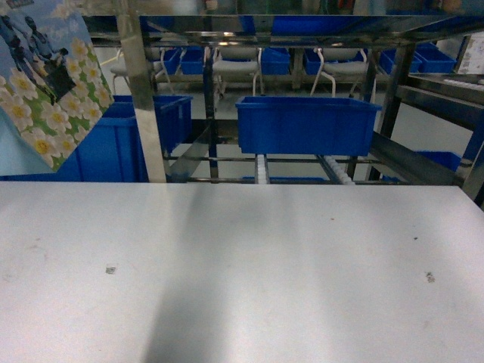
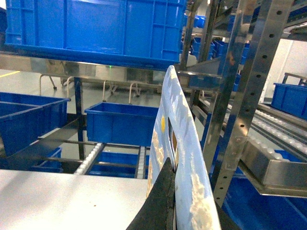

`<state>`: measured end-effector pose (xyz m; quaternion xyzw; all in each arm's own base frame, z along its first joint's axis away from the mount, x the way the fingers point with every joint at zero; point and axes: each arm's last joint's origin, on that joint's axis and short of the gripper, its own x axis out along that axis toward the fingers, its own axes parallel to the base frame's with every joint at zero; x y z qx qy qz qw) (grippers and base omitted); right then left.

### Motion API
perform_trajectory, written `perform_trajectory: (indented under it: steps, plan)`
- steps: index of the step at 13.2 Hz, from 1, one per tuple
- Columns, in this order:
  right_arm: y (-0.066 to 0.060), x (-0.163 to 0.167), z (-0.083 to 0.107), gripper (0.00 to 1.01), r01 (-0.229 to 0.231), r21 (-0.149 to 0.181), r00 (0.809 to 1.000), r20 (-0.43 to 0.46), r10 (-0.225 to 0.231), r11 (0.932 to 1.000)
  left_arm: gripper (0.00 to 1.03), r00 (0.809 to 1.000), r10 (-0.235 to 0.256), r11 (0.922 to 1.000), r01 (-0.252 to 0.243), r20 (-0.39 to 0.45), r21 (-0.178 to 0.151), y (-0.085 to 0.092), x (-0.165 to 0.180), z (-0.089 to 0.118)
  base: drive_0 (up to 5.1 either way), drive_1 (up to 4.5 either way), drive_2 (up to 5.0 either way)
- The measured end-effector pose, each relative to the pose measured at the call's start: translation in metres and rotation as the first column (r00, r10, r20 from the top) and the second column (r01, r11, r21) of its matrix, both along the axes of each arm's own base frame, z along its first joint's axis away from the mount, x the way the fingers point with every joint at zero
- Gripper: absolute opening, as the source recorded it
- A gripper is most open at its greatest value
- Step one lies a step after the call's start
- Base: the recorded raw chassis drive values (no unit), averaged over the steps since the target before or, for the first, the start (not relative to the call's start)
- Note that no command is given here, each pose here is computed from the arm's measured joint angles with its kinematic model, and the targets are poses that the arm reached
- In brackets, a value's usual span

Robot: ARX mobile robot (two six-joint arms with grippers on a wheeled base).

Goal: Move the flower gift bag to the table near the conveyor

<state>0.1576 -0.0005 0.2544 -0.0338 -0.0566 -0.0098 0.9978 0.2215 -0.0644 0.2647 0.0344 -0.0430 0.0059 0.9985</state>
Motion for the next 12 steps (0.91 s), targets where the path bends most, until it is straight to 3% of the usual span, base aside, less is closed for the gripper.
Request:
perform_trajectory:
  steps: [2, 5, 12]
  plan:
    - [0.0005, -0.0001, 0.0003, 0.02, -0.011, -0.001, 1.000, 0.003, 0.011, 0.9999, 0.02, 1.000, 0.017, 0.9999, -0.017, 0.000, -0.001, 0.0023, 0.0004, 0.0001, -5.1, 2.38, 2.4]
    - [0.0000, 0.0001, 0.0000, 0.02, -0.001, -0.001, 1.000, 0.000, 0.001, 1.0000, 0.02, 1.000, -0.004, 1.0000, 0.004, 0.001, 0.003, -0.0003, -0.0002, 0.0002, 0.0, 0.00, 0.0]
    - [0.0001, 0.0001, 0.0000, 0.02, -0.001, 0.000, 1.000, 0.000, 0.001, 1.0000, 0.02, 1.000, -0.001, 1.0000, 0.001, 0.001, 0.004, -0.0001, -0.0002, 0.0002, 0.0, 0.00, 0.0]
